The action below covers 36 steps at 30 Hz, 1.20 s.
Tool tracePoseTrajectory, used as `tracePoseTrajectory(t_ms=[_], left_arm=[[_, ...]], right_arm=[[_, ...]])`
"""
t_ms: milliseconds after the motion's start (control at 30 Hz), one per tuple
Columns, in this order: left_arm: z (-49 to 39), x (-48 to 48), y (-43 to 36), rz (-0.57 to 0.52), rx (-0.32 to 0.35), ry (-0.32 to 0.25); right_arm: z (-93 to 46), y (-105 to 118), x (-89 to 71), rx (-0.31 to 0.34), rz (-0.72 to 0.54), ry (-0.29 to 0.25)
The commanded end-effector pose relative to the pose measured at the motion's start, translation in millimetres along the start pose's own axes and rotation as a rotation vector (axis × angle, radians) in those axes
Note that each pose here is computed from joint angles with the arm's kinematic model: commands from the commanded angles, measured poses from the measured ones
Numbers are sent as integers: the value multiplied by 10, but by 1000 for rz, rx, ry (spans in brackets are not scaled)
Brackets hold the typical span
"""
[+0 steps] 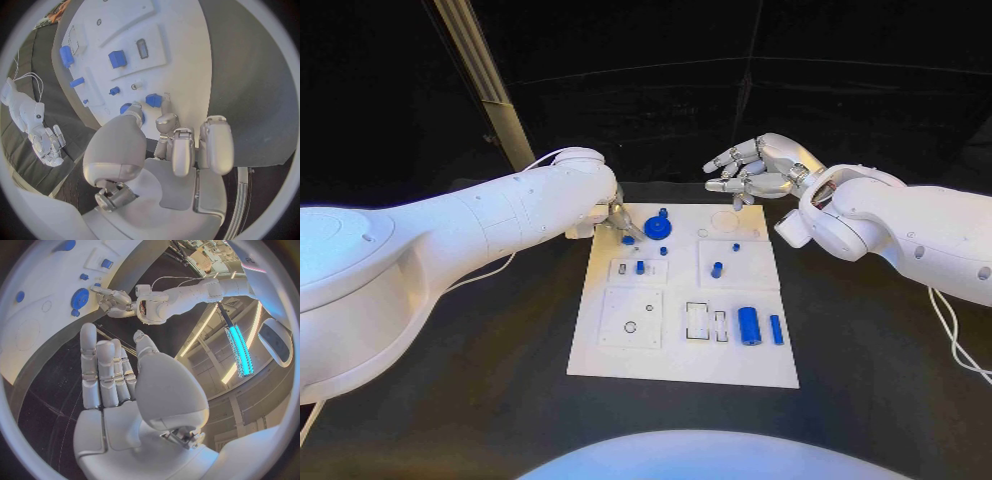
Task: Assemble the parts on the task board
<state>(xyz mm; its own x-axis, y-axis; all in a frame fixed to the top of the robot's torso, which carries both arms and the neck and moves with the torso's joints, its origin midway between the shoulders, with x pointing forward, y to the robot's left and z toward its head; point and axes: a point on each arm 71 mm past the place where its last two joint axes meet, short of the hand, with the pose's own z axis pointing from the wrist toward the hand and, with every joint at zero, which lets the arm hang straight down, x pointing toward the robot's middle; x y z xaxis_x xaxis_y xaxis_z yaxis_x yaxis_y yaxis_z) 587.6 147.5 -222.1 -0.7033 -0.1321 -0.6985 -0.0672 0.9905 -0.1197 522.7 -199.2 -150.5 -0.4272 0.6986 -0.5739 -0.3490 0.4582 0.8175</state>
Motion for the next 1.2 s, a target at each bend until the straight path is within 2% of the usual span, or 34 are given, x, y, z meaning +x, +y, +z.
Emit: tracePoseTrajectory(t_ms=[33, 833, 1200], left_arm=[[-5, 7, -1, 28, -2, 24], [-6, -8, -27, 12, 6, -6], [-5, -10, -54, 11, 34, -10]], right_arm=[[8, 17, 5, -7, 2, 9], [12, 20, 10, -8, 2, 9], [10, 20, 11, -7, 2, 10]])
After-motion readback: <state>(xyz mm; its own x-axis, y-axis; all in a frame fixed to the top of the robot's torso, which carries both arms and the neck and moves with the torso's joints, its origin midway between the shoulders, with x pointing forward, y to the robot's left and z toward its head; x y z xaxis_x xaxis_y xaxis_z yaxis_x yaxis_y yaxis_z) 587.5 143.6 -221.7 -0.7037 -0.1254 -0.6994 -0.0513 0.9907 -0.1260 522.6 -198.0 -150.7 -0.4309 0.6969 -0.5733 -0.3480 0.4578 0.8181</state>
